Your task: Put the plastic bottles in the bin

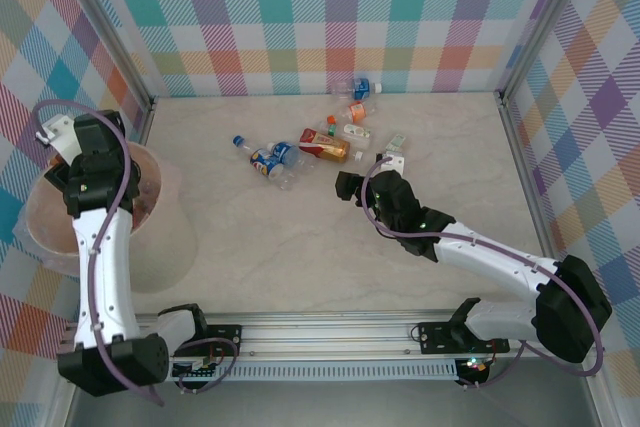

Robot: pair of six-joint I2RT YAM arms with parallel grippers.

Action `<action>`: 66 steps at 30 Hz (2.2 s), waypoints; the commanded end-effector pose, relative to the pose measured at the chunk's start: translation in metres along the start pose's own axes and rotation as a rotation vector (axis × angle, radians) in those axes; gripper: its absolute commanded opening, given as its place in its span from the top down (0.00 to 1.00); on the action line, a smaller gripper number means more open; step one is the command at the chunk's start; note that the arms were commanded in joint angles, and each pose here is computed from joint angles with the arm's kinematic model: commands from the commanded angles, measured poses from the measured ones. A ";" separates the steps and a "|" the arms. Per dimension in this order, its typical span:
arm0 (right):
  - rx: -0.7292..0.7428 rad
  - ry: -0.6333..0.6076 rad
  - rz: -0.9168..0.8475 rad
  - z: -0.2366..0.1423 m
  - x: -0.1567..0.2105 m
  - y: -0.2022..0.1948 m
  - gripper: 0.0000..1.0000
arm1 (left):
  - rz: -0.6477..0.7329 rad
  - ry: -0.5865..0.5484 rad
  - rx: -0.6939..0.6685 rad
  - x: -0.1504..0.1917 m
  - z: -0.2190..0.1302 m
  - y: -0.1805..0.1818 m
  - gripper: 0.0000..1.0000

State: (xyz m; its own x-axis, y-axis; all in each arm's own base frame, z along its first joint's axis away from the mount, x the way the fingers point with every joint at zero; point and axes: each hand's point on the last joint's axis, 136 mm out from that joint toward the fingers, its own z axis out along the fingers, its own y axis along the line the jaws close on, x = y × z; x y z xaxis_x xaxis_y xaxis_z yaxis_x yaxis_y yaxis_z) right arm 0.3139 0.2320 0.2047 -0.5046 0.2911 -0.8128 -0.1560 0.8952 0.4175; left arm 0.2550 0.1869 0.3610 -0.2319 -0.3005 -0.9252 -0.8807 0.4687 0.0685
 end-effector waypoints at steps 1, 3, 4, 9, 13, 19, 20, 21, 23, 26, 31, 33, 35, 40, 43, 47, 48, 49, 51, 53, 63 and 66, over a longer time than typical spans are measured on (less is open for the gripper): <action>-0.036 -0.044 0.025 -0.001 -0.018 0.012 0.00 | -0.076 -0.016 0.043 -0.007 0.015 -0.012 0.39; -0.033 -0.046 0.027 -0.001 -0.018 0.010 0.00 | -0.086 0.008 0.023 -0.003 0.018 -0.011 0.33; -0.032 -0.045 0.027 -0.002 -0.017 0.010 0.00 | -0.101 0.022 0.005 -0.002 0.017 -0.008 0.23; -0.027 -0.048 0.025 -0.003 -0.018 0.009 0.00 | -0.124 0.061 0.040 -0.004 0.008 -0.009 0.02; -0.027 -0.047 0.027 -0.002 -0.017 0.009 0.00 | -0.140 0.096 0.111 -0.006 -0.003 -0.015 0.00; -0.027 -0.043 0.035 -0.001 -0.016 0.008 0.00 | -0.161 0.143 0.280 -0.005 -0.024 -0.041 0.00; -0.027 -0.043 0.036 -0.002 -0.016 0.008 0.00 | -0.156 0.148 0.296 -0.004 -0.027 -0.044 0.00; -0.027 -0.041 0.038 -0.002 -0.016 0.008 0.00 | -0.149 0.151 0.316 -0.004 -0.030 -0.050 0.00; -0.024 -0.038 0.036 -0.002 -0.014 0.008 0.00 | -0.139 0.156 0.344 -0.002 -0.036 -0.058 0.00; -0.024 -0.041 0.037 -0.002 -0.015 0.007 0.00 | -0.122 0.157 0.378 -0.003 -0.043 -0.069 0.00; -0.021 -0.039 0.036 -0.002 -0.014 0.006 0.00 | -0.113 0.151 0.423 -0.007 -0.056 -0.082 0.00; -0.017 -0.038 0.035 -0.002 -0.013 0.005 0.00 | -0.109 0.151 0.472 -0.009 -0.068 -0.093 0.00; -0.015 -0.041 0.035 -0.002 -0.013 0.005 0.00 | -0.102 0.147 0.521 -0.010 -0.082 -0.104 0.00; -0.014 -0.039 0.033 -0.001 -0.012 0.004 0.00 | -0.068 0.140 0.693 -0.013 -0.126 -0.142 0.00; -0.012 -0.039 0.032 -0.002 -0.012 0.004 0.00 | -0.045 0.184 0.868 -0.005 -0.159 -0.176 0.00; -0.005 -0.046 0.030 -0.005 -0.013 0.000 0.00 | -0.021 0.270 1.054 0.011 -0.193 -0.216 0.00; -0.002 -0.048 0.030 -0.006 -0.013 -0.001 0.00 | -0.008 0.287 1.079 0.017 -0.200 -0.225 0.00; -0.001 -0.051 0.031 -0.006 -0.014 -0.002 0.00 | 0.003 0.291 1.092 0.020 -0.205 -0.231 0.00; 0.007 -0.053 0.030 -0.008 -0.013 -0.005 0.00 | 0.041 0.291 1.092 0.030 -0.214 -0.245 0.00; 0.014 -0.052 0.027 -0.010 -0.013 -0.007 0.00 | 0.066 0.283 1.059 0.037 -0.214 -0.254 0.00; 0.049 -0.054 0.000 -0.017 -0.013 -0.018 0.00 | 0.088 0.392 0.931 0.100 -0.197 -0.310 0.00; 0.062 -0.057 -0.008 -0.022 -0.013 -0.023 0.00 | 0.118 0.423 0.896 0.123 -0.187 -0.327 0.00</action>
State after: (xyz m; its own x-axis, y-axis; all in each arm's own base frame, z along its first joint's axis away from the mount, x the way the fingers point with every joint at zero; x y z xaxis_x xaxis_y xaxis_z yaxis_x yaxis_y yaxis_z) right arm 0.3077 0.2137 0.2151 -0.4725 0.3081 -0.8257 -0.1318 0.9017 0.4118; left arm 0.4245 -0.1496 0.2984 -0.6009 -0.3652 -0.7111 -0.2211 0.9308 -0.2912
